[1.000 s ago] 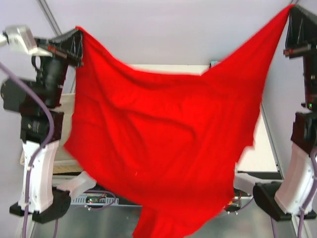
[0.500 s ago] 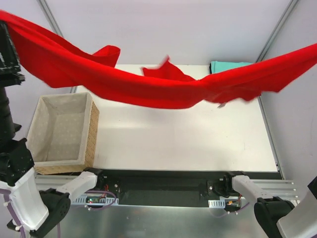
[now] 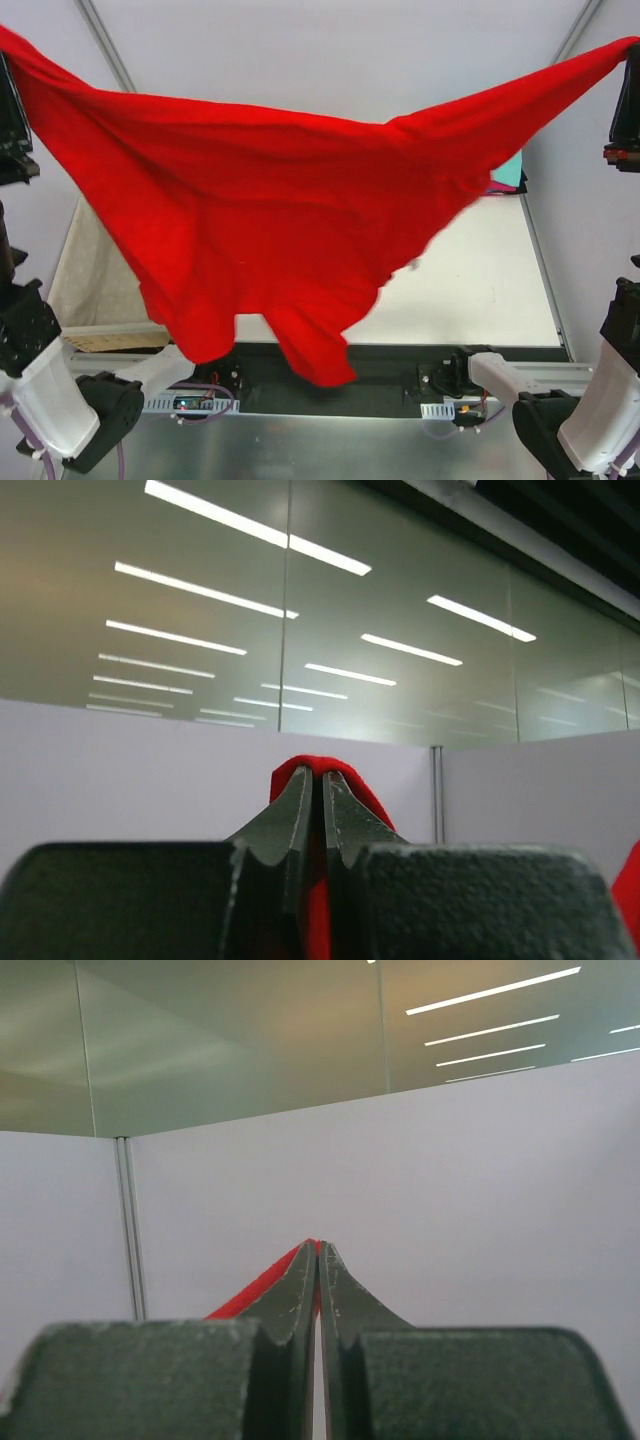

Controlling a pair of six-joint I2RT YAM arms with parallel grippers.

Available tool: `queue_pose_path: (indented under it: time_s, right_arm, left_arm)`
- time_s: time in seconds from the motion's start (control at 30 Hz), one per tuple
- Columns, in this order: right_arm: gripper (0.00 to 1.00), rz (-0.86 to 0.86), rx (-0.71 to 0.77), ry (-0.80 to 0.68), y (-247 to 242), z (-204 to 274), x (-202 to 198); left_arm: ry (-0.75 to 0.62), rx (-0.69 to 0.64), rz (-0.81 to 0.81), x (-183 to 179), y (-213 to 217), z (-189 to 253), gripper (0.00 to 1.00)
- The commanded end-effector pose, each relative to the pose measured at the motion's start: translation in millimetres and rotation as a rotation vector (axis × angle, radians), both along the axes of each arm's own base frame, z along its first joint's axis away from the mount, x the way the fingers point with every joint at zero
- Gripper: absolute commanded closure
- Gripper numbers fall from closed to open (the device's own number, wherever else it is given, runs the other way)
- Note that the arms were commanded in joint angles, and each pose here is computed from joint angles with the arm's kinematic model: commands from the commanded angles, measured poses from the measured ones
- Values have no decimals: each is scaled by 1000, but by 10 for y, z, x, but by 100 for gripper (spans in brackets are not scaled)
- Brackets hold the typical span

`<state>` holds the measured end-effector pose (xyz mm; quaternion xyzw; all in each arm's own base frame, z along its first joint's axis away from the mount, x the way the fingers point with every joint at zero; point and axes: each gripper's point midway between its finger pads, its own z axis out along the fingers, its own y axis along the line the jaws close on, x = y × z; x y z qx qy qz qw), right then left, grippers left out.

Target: Fold and stack the t-shirts

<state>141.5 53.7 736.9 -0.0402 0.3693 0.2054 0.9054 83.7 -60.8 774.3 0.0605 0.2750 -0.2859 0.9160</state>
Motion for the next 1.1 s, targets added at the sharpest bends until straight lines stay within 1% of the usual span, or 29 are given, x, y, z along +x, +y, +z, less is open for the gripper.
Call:
queue_pose_path:
  time_s: [0.0,0.03,0.07,0.1,0.13,0.17,0.2,0.23,0.27,0.3,0.33,0.37,0.4,0.43,0.47,0.5,0.53,0.57,0.6,0.63,0.67,0.7,0.73,0.8,0.87,0.93,0.97,1.0,1.07]
  right_arm:
    - [99,4,13,-80,-28,161,-276]
    - [99,1,13,-79,-32,163,-279]
    - [99,-21,-6,-84,-45,160,-287]
    - [99,-25,-12,-80,-45,144,-283]
    - [99,-32,-13,-80,-54,141,-287]
    - [99,-37,-13,-81,-61,139,-289]
    - [99,-51,-5,-79,-88,143,-276]
    - [99,-58,-1,-77,-101,146,-264]
    - [99,-63,1,-70,-108,145,-214]
    - [99,-57,0,-75,-100,166,-249]
    - [99,-38,-4,-76,-69,173,-257]
    - [99,-17,-10,-77,-34,174,-272]
    - [99,25,-42,-89,54,175,-334]
    - [99,45,-56,-94,95,165,-353]
    - [99,55,-64,-109,115,172,-396]
    - [99,38,-58,-114,83,174,-426]
    - [99,4,-47,-104,28,160,-369]
    - [99,-66,-57,-88,-54,137,-272]
    - [99,-152,-16,-64,-218,139,-183]
    - [99,-208,-11,-42,-298,166,-51]
    - [99,-302,-29,-18,-416,126,50]
    - [99,-372,2,0,-548,111,128]
    - [99,-407,-3,10,-591,91,197]
    - [99,-425,-8,14,-615,81,207]
    - [99,-378,-18,-18,-540,130,61]
    - [99,-236,-71,-62,-283,172,-111]
    - [99,-186,-81,-104,-215,216,-346]
    - [99,-113,-133,-136,-64,212,-492]
    - [99,-57,-162,-207,27,229,-833]
  left_arm:
    - [254,90,-6,990,-284,-385,100]
    - [247,100,-31,954,-323,-391,100]
    - [246,178,-107,943,-507,-513,100]
    - [206,222,-168,842,-619,-550,100]
    - [-25,231,-197,227,-577,-308,100]
    - [-16,221,-215,401,-628,-517,100]
    - [-58,164,-181,289,-509,-460,100]
    - [29,113,-114,424,-378,-529,100]
    - [45,31,-21,372,-143,-341,100]
    - [77,58,44,461,-102,-304,100]
    - [217,114,46,995,-247,-444,100]
    - [257,151,21,849,-270,-399,100]
    - [254,261,-96,836,-541,-495,100]
    - [212,290,-145,622,-596,-488,100]
    - [128,314,-195,650,-716,-530,100]
    - [56,279,-208,527,-690,-515,100]
    - [-46,201,-172,142,-501,-439,100]
    - [-52,153,-141,232,-433,-491,100]
    - [-46,155,-75,287,-367,-471,100]
    - [-10,129,-17,390,-278,-443,100]
    - [-29,121,22,300,-203,-315,100]
    - [7,154,94,438,-166,-359,100]
    - [32,135,149,554,-87,-342,100]
    - [32,139,235,541,29,-312,100]
    - [34,136,252,509,65,-341,100]
    - [-9,141,230,268,66,-333,100]
    - [-10,158,204,244,18,-385,100]
    - [-45,157,170,10,14,-378,100]
    - [-87,194,131,-175,-53,-431,100]
